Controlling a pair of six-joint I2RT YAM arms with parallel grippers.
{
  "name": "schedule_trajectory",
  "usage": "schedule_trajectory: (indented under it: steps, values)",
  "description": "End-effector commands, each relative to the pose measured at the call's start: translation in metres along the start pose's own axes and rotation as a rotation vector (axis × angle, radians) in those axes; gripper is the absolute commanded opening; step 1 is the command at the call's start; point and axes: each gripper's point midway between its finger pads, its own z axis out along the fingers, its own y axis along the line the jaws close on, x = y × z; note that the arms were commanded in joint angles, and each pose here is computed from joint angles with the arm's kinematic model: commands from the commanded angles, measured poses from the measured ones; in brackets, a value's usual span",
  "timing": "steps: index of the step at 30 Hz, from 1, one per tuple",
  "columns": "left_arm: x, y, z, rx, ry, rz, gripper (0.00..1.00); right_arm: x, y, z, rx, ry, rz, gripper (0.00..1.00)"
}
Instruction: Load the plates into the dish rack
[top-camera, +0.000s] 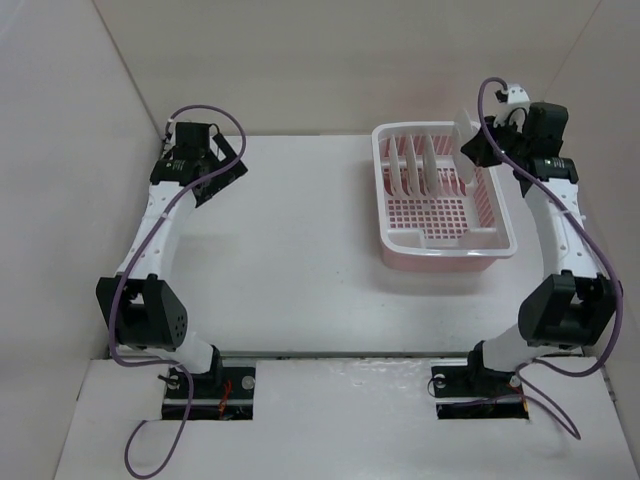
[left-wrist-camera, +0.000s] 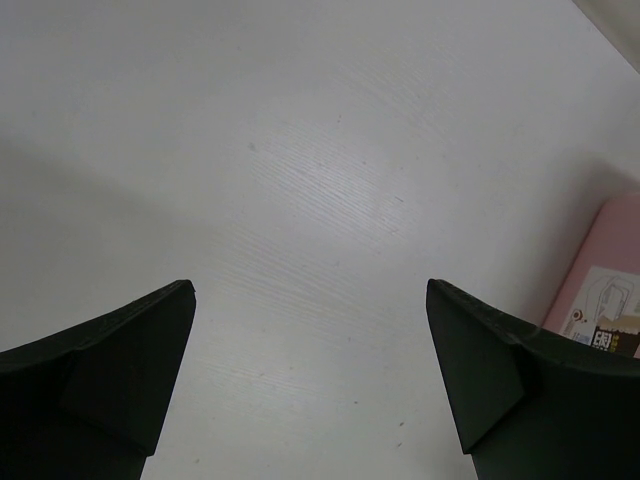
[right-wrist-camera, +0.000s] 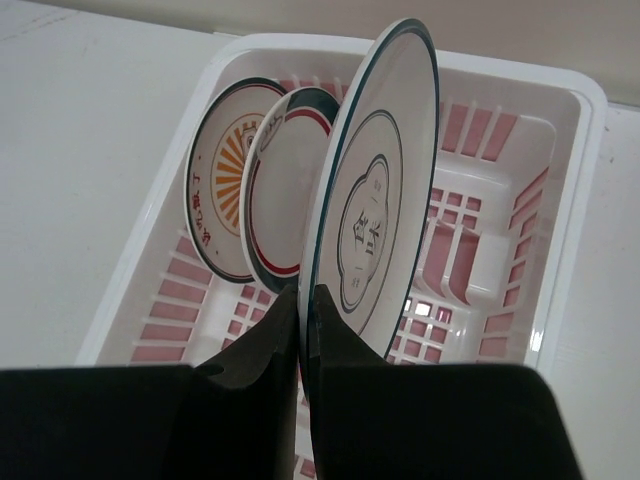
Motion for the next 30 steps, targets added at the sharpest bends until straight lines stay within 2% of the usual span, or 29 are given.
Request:
schedule_trajectory:
  steps: [1, 6, 17, 30]
  values:
    - [-0.004, -0.012, -0.009, 0.064, -0.025, 0.025, 1.0, -0.023, 0.006, 0.005, -0.108, -0.082, -0.045, 0.0]
    - [-0.002, -0.017, -0.01, 0.083, -0.024, 0.039, 1.0, -0.007, -0.005, 0.021, -0.091, -0.041, -0.02, 0.0]
    - [0.0, -0.023, -0.004, 0.09, -0.007, 0.047, 1.0, 0.004, -0.019, 0.036, -0.039, -0.048, 0.018, 0.0]
    - [0.003, -0.023, -0.006, 0.097, -0.002, 0.057, 1.0, 0.018, -0.024, 0.054, -0.062, -0.008, 0.049, 0.0]
